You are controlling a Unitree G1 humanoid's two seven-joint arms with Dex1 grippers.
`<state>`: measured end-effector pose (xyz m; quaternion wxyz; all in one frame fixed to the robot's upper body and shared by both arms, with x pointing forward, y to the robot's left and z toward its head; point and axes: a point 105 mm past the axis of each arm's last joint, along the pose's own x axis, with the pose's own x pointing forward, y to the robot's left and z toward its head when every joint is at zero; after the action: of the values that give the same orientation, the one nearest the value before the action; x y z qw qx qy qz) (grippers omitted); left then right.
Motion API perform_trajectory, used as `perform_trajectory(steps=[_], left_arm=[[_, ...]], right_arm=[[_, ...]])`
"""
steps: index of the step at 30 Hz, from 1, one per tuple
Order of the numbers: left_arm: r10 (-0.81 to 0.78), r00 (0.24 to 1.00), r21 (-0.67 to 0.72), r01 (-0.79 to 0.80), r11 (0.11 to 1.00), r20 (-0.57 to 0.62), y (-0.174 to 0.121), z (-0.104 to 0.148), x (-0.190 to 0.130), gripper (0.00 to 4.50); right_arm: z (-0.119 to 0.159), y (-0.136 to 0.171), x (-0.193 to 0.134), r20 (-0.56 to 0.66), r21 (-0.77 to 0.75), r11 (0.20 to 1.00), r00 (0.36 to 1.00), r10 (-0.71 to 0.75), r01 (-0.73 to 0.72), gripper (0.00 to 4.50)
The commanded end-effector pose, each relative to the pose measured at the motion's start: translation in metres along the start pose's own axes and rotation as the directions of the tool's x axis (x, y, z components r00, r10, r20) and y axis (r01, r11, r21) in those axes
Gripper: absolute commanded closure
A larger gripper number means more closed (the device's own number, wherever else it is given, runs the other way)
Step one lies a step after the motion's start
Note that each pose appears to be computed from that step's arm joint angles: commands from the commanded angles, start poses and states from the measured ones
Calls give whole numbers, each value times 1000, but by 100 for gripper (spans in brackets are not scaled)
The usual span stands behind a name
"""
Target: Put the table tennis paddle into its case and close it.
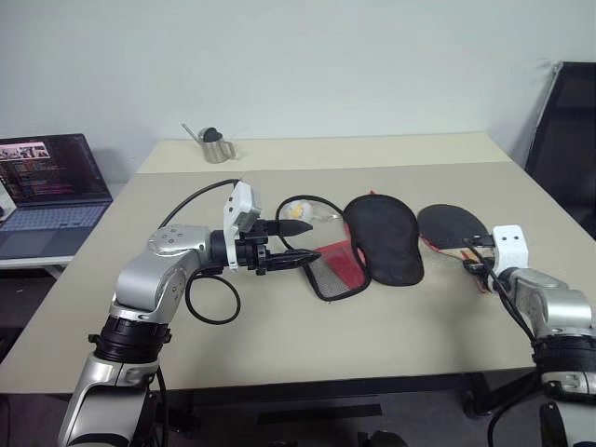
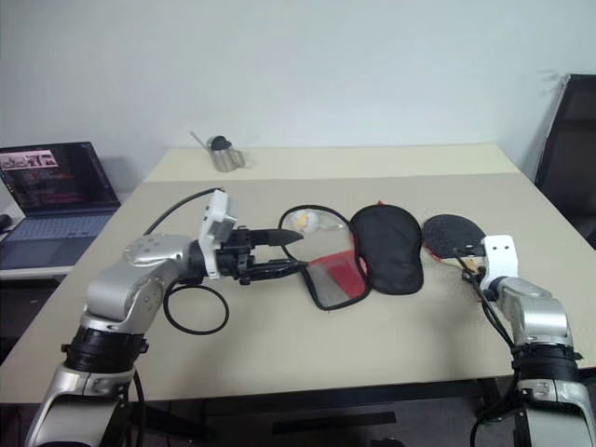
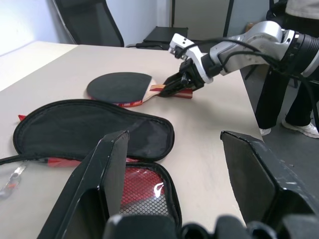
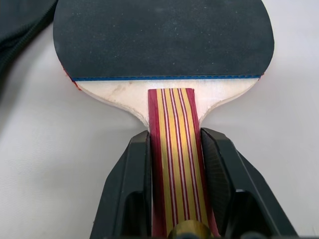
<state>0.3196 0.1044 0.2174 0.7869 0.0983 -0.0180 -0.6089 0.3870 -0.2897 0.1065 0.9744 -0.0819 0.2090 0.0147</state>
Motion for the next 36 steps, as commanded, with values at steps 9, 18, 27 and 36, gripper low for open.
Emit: perform_trajectory(steps=[9, 18, 27, 36], left_arm=[[1, 1000, 48, -1, 999, 9, 0, 10, -4, 129], [31, 999, 46, -30, 998, -18, 3, 7, -13, 129], [57, 998, 45, -55, 997, -39, 5, 3, -21, 129], [70, 997, 44, -68, 997, -41, 3, 1, -24, 129]], right_arm=[[19, 2, 10, 31, 135, 991, 999, 18, -22, 341], [59, -14, -5, 143, 173, 985, 989, -21, -4, 341], [95, 15, -31, 242, 117, 989, 969, 56, -87, 341], [95, 79, -26, 185, 157, 971, 972, 147, -177, 341]])
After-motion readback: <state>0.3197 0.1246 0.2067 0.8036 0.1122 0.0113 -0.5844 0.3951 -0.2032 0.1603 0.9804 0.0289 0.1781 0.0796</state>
